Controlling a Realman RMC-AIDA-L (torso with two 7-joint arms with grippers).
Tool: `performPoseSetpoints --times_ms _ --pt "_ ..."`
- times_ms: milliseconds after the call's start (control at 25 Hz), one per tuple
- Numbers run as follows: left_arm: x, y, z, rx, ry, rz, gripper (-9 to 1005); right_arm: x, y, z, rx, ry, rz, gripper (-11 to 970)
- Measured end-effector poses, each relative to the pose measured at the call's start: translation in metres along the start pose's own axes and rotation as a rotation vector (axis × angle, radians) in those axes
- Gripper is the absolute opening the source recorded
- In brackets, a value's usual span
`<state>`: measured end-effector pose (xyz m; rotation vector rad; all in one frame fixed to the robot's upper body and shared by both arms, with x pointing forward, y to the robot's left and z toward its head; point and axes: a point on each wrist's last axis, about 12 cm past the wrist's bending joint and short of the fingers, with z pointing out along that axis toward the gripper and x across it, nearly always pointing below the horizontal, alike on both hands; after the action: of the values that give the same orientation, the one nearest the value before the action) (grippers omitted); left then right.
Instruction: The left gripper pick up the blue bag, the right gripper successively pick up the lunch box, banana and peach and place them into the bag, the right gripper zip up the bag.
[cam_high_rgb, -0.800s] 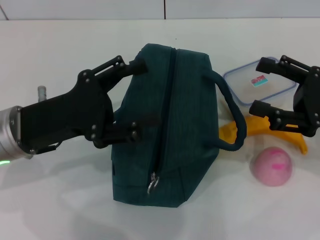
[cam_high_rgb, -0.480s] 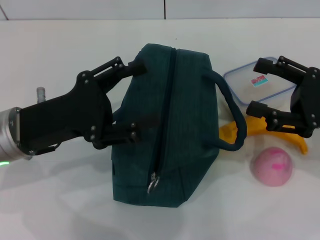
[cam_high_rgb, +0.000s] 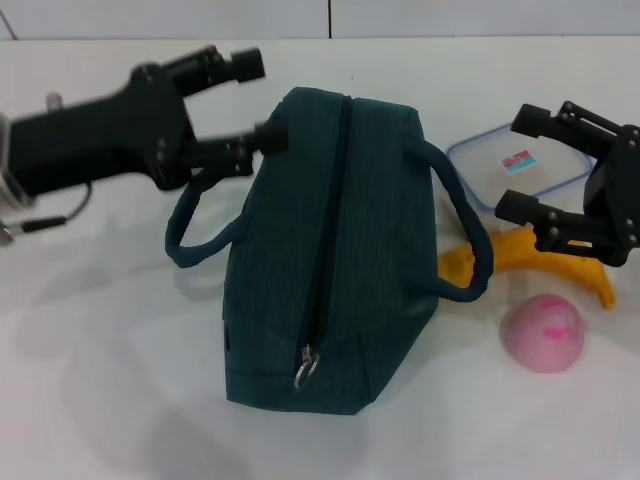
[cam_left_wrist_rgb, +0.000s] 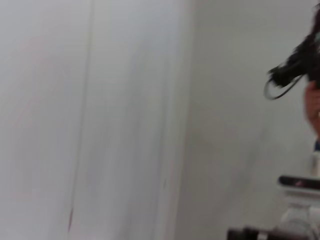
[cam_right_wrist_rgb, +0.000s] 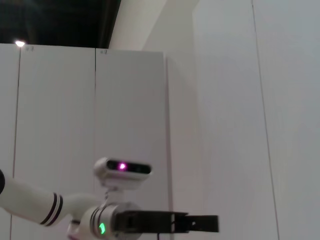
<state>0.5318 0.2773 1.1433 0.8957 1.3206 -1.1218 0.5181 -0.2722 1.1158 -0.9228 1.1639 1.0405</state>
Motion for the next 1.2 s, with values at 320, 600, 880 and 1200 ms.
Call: performPoseSetpoints --times_ms 320,600,880,1200 --pt "-0.037 0.018 -0.001 -0.082 0.254 -0.179 867 -0.001 0.003 0.0 -0.003 -0.025 0.008 856" --pt "-0.019 0.019 0.008 -0.13 0.38 -0.238 862 -0.001 0.004 0.001 -0.007 -0.031 0.01 857" --pt "-0.013 0.02 0.019 -0.128 0.44 -0.26 858 0.0 0.004 0.002 -0.007 -0.035 0.012 857" --pt "-0.011 0.023 0.023 -0.133 0.445 -0.228 852 0.003 0.006 0.003 0.001 -0.036 0.018 856"
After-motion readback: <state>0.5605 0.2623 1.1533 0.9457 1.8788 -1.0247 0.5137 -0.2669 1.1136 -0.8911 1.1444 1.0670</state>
